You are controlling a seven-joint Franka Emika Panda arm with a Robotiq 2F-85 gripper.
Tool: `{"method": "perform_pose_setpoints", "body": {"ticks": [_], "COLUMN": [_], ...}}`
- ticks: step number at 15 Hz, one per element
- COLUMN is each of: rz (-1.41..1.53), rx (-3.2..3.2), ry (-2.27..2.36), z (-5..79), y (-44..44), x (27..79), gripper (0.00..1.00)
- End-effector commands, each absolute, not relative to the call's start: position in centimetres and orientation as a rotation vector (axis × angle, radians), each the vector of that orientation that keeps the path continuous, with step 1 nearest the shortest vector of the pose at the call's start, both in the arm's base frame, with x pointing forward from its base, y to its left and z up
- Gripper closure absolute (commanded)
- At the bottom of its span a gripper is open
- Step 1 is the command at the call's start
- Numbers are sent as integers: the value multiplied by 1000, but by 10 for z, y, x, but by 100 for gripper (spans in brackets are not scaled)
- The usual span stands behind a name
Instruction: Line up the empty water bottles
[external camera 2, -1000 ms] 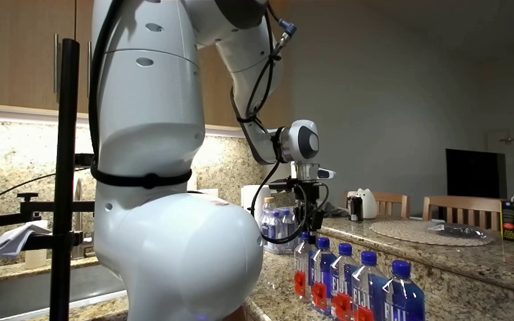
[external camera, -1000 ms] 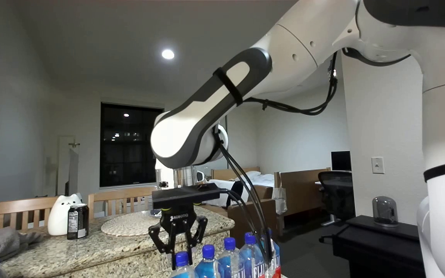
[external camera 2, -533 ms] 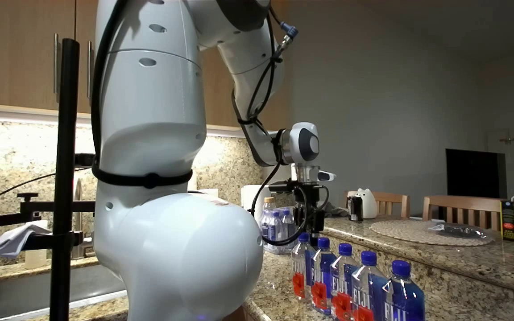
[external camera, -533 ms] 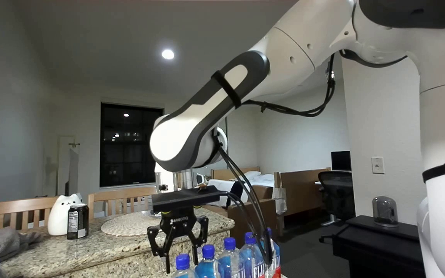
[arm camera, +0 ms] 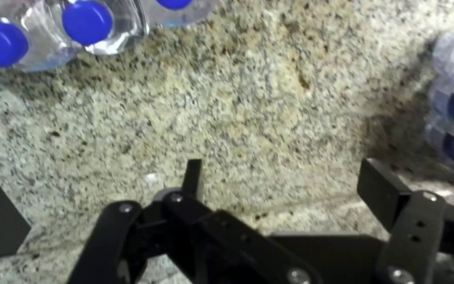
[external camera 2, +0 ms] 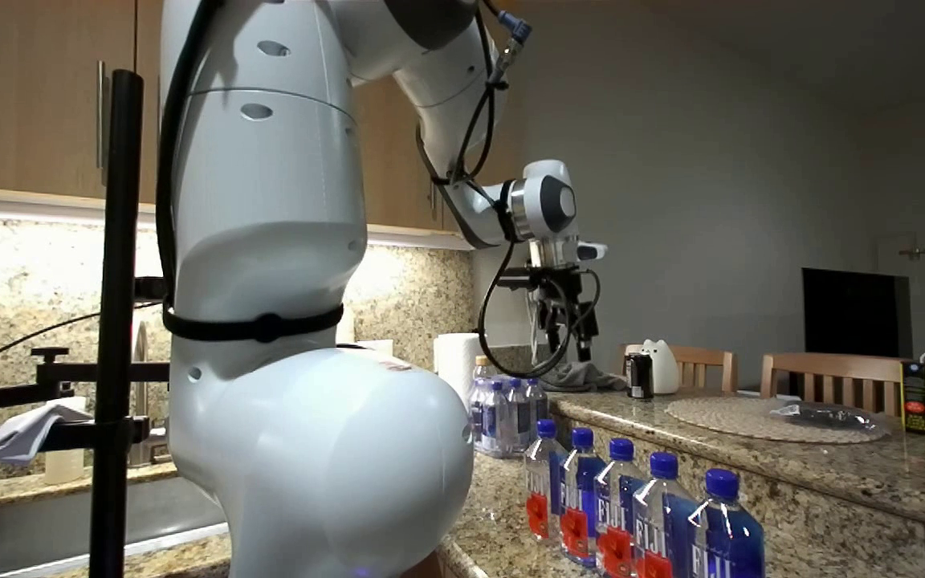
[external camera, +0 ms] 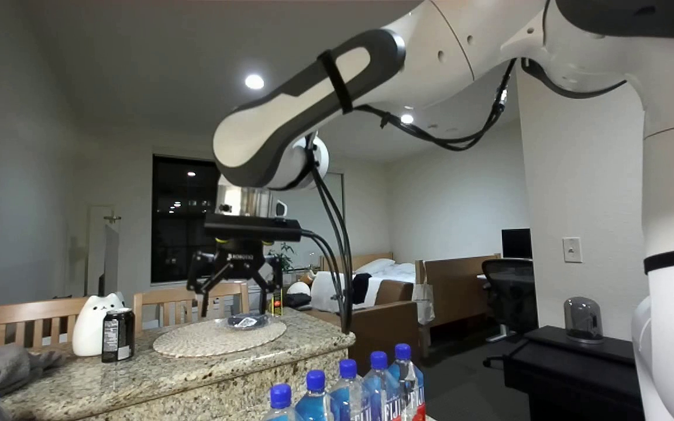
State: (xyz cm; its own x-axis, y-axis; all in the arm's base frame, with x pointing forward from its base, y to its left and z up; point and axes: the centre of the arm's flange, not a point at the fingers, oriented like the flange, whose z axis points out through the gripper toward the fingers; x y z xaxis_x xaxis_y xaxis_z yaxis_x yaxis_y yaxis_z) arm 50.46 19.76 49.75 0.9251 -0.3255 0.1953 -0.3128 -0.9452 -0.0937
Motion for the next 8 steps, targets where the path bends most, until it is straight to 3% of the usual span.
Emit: {"method": "perform_pose_setpoints", "body": {"ticks": [1,8], "rz": [-402,46], "rx": [-3018,-3216], "ry": [459,460], "z": [554,554], "y": [182,113], "x": [506,457], "gripper": [0,0]}}
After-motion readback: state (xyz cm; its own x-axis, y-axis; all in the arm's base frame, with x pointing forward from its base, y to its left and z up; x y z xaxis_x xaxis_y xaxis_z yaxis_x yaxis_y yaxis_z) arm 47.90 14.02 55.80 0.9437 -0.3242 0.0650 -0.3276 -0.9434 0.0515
